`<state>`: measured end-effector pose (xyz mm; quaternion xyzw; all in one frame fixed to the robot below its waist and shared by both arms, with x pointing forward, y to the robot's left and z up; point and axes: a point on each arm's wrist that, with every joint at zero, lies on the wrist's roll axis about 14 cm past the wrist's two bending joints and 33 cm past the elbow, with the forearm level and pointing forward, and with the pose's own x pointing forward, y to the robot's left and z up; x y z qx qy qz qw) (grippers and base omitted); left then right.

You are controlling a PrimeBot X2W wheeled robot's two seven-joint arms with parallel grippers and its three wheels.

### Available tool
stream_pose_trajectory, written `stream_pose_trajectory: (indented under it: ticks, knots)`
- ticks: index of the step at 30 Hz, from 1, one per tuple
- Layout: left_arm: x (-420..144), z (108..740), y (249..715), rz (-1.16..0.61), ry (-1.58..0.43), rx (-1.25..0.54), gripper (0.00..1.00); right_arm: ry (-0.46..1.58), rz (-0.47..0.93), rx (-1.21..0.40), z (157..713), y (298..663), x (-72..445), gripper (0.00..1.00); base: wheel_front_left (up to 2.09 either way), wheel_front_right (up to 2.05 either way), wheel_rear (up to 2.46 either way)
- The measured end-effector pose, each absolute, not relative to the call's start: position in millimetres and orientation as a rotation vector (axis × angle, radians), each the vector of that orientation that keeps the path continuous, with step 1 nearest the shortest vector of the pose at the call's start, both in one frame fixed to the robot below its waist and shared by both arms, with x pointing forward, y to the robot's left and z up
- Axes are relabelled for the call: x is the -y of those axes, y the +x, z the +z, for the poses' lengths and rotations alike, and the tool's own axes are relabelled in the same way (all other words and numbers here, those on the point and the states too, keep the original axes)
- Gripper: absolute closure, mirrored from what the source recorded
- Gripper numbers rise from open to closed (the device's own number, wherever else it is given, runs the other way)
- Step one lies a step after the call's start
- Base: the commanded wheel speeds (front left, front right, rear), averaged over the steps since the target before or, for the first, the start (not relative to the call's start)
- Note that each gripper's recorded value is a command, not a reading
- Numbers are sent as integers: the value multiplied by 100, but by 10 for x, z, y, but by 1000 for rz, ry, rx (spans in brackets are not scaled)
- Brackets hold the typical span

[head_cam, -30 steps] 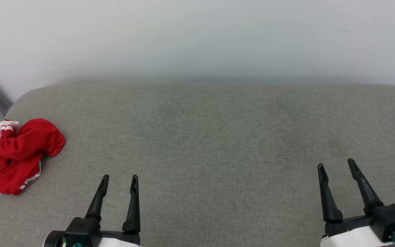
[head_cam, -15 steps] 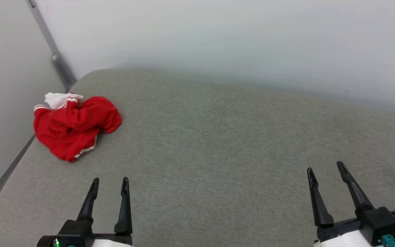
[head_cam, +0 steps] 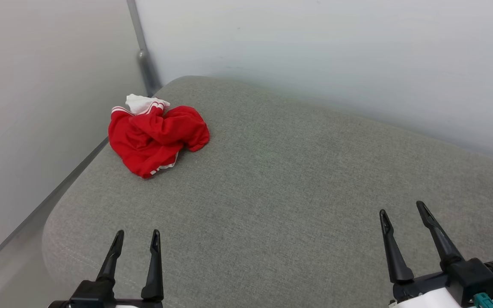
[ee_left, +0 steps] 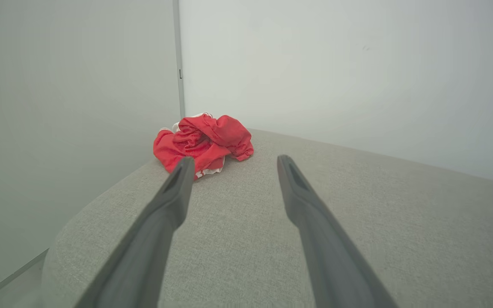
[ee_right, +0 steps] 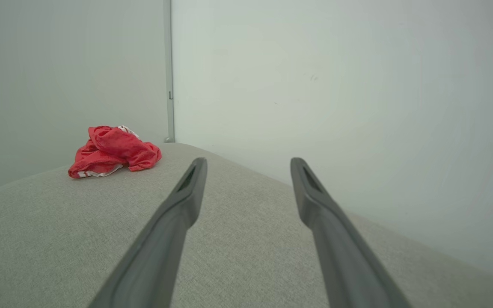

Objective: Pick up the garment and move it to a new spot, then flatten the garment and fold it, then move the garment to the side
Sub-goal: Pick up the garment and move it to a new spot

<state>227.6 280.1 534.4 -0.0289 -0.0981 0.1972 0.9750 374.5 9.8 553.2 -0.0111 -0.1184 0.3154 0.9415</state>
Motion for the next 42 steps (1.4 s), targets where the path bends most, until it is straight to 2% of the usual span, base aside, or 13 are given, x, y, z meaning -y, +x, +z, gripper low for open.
stream_pose_trajectory:
  ticks: [14, 22, 29, 34, 42]
  knots:
    - [-2857, 5296, 2302, 393, -74, 183, 0, 15, 629, 235, 5534, 3770, -59, 0, 0, 0, 0]
    - [-3181, 5280, 2746, 380, -34, 142, 0, -22, 623, 246, 5462, 3986, -81, 0, 0, 0, 0]
    - [-3717, 5194, 3412, 292, 40, -85, 0, -37, 573, 255, 5384, 4255, 43, 0, 0, 0, 0]
    - [-4016, 5336, 3957, 257, -31, -252, 0, -39, 552, 260, 5300, 4439, 88, 0, 0, 0, 0]
    - [-4135, 4878, 4409, 210, -207, -692, 0, -41, 518, 206, 4979, 4636, 208, 0, 0, 0, 0]
